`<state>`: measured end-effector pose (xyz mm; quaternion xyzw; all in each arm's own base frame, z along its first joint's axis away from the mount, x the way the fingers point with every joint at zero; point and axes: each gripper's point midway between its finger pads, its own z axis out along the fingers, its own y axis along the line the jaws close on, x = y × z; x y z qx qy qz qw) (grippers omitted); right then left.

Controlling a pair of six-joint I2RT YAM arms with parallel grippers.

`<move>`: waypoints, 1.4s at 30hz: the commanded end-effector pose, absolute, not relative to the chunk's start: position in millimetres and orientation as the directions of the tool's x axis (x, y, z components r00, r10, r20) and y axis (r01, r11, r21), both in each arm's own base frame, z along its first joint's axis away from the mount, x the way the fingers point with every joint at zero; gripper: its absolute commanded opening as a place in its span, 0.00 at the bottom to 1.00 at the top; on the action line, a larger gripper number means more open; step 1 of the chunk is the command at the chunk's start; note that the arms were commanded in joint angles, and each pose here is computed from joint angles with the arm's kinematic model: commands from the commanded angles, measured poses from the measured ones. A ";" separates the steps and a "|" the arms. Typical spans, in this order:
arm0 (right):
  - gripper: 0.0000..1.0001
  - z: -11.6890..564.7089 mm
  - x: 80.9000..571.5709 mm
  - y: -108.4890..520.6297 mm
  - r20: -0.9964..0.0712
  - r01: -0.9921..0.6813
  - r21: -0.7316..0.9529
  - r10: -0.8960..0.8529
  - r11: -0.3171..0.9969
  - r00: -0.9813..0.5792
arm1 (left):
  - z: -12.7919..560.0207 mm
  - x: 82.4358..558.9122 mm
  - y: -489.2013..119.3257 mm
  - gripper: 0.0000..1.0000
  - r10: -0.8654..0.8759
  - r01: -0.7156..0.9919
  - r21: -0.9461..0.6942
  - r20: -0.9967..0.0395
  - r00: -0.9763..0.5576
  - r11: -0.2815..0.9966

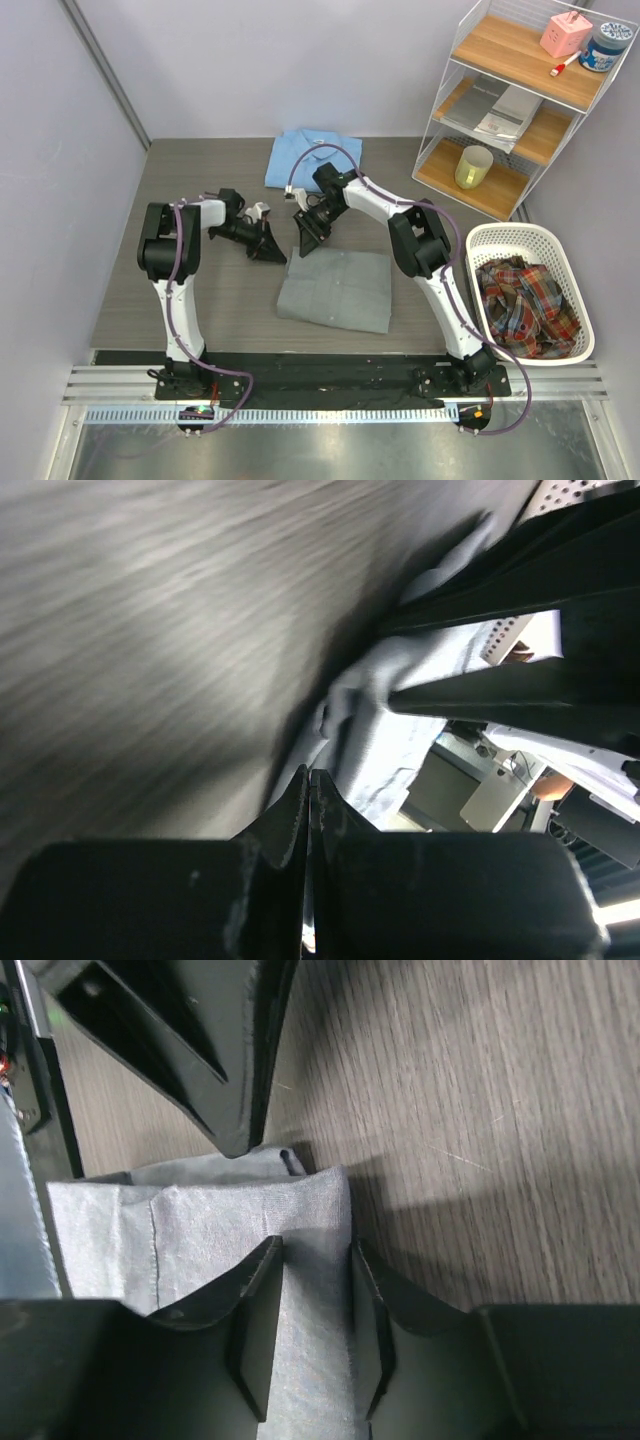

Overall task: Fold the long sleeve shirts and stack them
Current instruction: Fold the shirt

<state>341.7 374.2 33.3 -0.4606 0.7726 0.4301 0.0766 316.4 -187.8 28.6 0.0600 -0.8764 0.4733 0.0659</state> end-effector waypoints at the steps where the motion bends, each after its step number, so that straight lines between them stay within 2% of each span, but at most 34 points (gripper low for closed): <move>1: 0.33 41.6 348.9 382.8 -0.563 -0.809 0.562 -0.637 0.172 -0.527 | 62.7 333.6 -196.1 0.00 -0.054 -0.076 -0.861 0.057 -0.997 0.502; 6: 0.28 40.6 348.5 382.0 -0.561 -0.810 0.561 -0.641 0.173 -0.525 | 67.4 332.4 -200.9 0.00 -0.044 -0.065 -0.872 0.049 -0.998 0.486; 18: 0.25 57.8 348.6 388.8 -0.580 -0.801 0.579 -0.614 0.150 -0.535 | 22.4 323.4 -197.2 0.00 -0.032 -0.115 -0.786 0.120 -0.992 0.607; 21: 0.15 64.9 348.1 392.0 -0.589 -0.798 0.586 -0.603 0.140 -0.538 | 13.4 322.2 -193.1 0.00 -0.039 -0.124 -0.757 0.129 -0.991 0.642; 22: 0.07 68.1 347.5 394.2 -0.595 -0.798 0.589 -0.597 0.131 -0.538 | 12.5 321.5 -192.4 0.00 -0.039 -0.123 -0.750 0.129 -0.991 0.650; 24: 0.01 75.5 346.8 397.6 -0.608 -0.802 0.585 -0.589 0.122 -0.533 | 9.7 320.8 -190.9 0.00 -0.042 -0.129 -0.740 0.136 -0.990 0.660; 36: 0.01 93.2 352.3 412.3 -0.649 -0.817 0.568 -0.557 0.099 -0.519 | 3.1 321.3 -188.1 0.00 -0.033 -0.124 -0.724 0.138 -0.990 0.679; 42: 0.01 63.5 355.9 407.3 -0.620 -0.820 0.556 -0.590 0.135 -0.517 | 2.4 323.7 -188.1 0.00 -0.034 -0.125 -0.722 0.139 -0.990 0.681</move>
